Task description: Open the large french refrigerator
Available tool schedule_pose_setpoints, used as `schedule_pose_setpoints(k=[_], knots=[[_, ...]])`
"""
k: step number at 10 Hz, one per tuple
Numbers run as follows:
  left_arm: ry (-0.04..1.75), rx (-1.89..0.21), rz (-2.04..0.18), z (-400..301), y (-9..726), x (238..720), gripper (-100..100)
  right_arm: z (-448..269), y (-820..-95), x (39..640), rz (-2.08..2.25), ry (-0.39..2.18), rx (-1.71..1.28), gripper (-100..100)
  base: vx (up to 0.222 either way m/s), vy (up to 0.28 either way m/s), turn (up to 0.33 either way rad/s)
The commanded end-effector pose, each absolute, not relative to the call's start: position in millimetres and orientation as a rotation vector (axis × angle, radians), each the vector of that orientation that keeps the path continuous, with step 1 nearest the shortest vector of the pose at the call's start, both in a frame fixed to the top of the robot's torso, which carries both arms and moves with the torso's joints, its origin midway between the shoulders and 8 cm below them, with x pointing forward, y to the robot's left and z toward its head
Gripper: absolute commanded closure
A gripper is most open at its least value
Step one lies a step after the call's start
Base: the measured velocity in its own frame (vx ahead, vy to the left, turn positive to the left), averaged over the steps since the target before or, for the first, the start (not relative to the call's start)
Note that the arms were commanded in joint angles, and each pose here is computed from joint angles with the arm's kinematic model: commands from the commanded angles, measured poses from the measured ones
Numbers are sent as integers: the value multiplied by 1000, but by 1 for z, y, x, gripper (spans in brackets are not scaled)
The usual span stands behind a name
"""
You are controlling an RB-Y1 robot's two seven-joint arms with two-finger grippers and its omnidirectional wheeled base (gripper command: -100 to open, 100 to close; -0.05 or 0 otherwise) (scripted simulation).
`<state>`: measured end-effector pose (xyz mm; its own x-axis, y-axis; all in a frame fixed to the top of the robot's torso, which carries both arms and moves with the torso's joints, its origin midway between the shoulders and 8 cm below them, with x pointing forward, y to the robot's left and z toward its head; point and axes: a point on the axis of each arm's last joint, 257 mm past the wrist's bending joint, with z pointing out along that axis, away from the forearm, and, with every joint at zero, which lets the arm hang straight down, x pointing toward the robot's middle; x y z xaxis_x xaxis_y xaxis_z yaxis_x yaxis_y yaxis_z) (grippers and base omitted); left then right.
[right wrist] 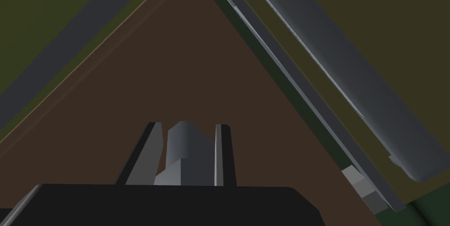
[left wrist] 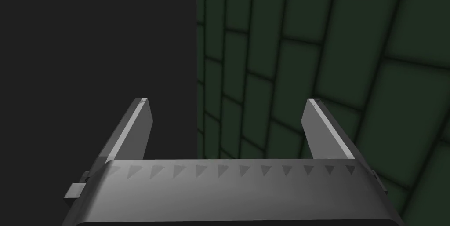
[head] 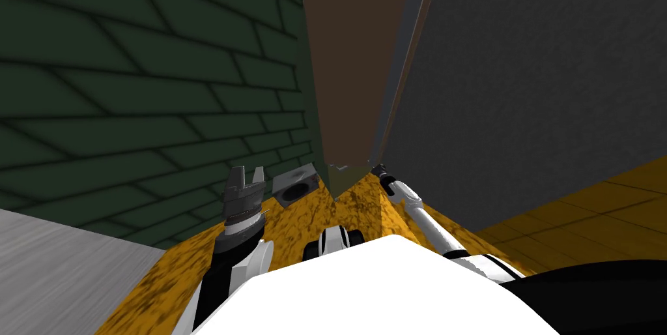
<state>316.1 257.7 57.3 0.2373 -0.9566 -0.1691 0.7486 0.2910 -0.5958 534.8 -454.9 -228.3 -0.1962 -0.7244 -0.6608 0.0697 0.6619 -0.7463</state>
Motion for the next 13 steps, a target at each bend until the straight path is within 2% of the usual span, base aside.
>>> schedule_pose_setpoints(k=[1, 6, 8, 11, 12, 13], knots=[[564, -437, -1220, 57, 258, 316, 0, -216, -473, 534, -832, 1623, -503, 100, -79, 224, -100], [564, -437, -1220, 57, 258, 316, 0, -207, -505, 526, -913, 1646, -413, 100, -71, 222, -98], [564, -437, -1220, 57, 258, 316, 0, -221, -514, 520, -932, 1680, -390, 100, -18, 157, -63], [564, -437, -1220, 57, 258, 316, 0, -215, -533, 512, -982, 1692, -335, 100, -11, 280, -131], [564, -437, -1220, 57, 258, 316, 0, -220, -530, 501, -962, 1697, -360, -100, 66, 126, -207], [564, -437, -1220, 57, 258, 316, 0, -217, -532, 493, -970, 1691, -389, -100, 144, 28, -268]])
